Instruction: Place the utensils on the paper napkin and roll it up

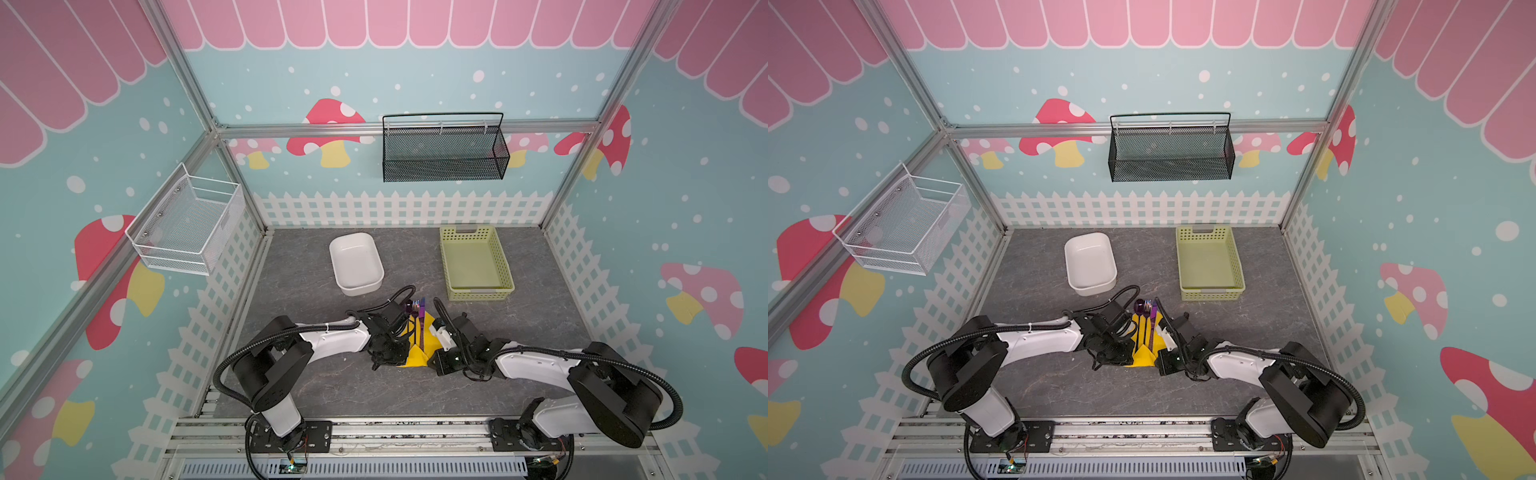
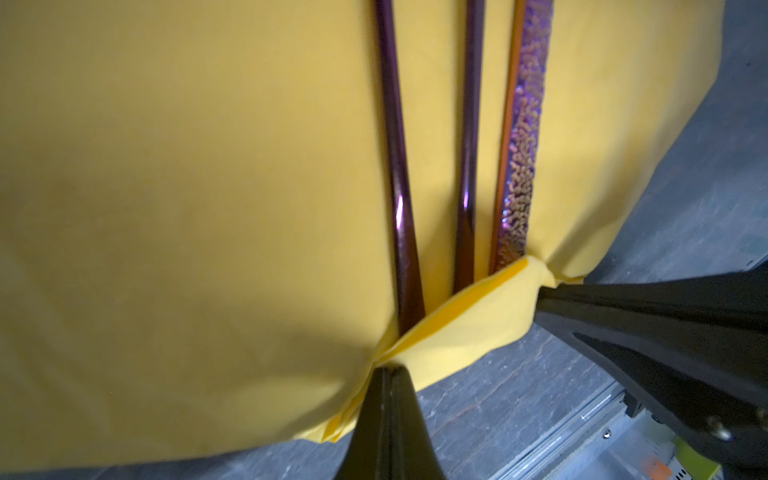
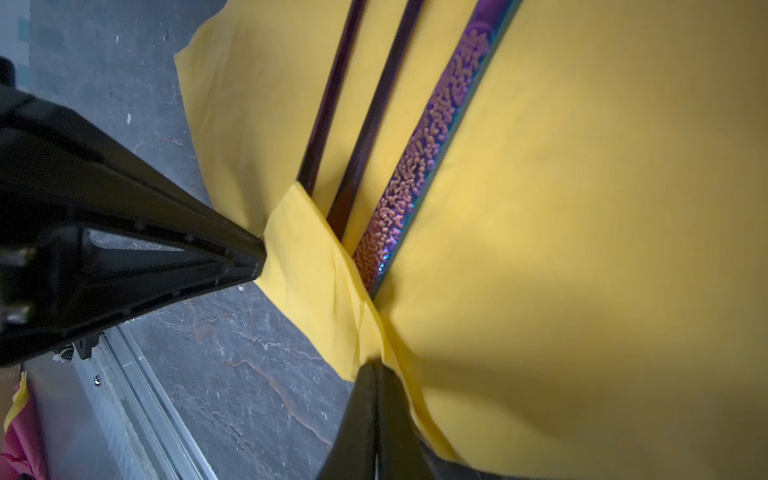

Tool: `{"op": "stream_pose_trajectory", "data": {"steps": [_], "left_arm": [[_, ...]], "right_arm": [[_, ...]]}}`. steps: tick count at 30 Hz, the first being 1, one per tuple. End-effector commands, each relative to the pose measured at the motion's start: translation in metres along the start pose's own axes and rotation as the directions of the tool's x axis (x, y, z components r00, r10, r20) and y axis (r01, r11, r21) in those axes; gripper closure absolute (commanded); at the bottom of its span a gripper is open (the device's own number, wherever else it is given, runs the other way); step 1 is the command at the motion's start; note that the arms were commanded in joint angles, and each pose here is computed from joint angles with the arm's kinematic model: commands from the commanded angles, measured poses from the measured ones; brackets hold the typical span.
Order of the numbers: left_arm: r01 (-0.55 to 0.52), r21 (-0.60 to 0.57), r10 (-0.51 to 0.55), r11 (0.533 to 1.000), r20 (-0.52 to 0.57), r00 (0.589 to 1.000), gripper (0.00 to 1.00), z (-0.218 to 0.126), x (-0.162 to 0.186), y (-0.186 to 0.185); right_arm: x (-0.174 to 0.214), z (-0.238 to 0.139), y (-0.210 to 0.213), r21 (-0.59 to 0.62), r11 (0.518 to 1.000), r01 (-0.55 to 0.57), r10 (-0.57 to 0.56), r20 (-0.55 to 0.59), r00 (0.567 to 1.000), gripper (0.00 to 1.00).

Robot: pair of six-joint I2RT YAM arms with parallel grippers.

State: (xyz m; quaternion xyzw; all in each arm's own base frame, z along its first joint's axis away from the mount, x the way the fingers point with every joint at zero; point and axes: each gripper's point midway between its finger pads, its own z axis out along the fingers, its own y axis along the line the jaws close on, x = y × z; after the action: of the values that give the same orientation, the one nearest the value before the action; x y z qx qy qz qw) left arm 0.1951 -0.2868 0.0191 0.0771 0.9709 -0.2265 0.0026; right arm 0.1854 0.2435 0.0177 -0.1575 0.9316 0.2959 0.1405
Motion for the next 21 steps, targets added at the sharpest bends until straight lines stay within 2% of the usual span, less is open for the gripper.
{"op": "stream_pose_trajectory", "data": {"steps": [1,21], "left_arm": [[0.020,-0.089,-0.023,0.996,-0.038,0.999,1.00,0.002,0.010,0.024],[0.012,-0.184,-0.025,0.983,-0.070,0.997,1.00,-0.009,0.024,0.059]], "right_arm": [[0.029,0.006,-0.029,0.096,0.994,-0.057,0.065,-0.082,0.995,0.94],[0.033,0.006,-0.036,0.110,0.991,-0.079,0.090,-0.095,0.991,0.95]]}}
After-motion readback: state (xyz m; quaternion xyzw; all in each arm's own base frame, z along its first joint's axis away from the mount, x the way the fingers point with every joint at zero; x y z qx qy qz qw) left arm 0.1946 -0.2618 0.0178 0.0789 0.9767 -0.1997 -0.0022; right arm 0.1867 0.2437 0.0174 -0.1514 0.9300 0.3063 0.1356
